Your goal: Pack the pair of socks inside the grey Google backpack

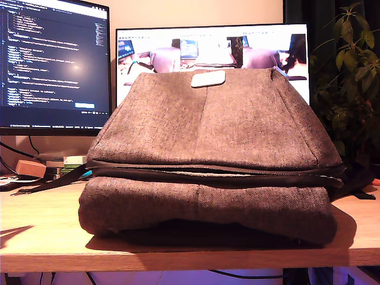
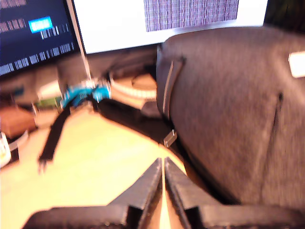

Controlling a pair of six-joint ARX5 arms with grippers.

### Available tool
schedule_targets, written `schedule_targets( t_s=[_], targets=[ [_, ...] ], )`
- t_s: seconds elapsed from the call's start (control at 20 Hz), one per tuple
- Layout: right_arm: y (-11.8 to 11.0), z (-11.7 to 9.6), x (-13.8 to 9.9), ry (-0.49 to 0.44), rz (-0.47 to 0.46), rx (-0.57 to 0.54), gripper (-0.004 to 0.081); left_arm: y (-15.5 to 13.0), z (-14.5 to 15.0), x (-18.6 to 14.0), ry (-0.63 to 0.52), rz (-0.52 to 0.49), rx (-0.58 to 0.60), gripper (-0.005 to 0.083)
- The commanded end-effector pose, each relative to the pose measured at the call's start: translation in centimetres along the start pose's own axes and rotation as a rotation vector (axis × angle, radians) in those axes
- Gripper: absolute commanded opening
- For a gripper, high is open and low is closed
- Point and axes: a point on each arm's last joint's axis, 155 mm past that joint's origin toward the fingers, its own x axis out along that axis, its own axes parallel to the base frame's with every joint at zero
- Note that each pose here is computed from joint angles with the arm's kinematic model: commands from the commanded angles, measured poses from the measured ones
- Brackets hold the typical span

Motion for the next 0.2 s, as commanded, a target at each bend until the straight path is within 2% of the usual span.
schedule_targets(
  t_s=[0.0, 0.15],
  targets=[
    [0.0, -1.2, 0.1, 0.04, 0.001, 0.006, -0.0013, 0.0, -0.6, 0.0, 0.021, 0.001, -0.011, -0.0024],
    [0.2, -2.8, 0.0, 0.104, 0.006, 0.014, -0.0013, 0.0, -1.9, -0.1, 0.074, 0.0, -0.024, -0.0024]
  ],
)
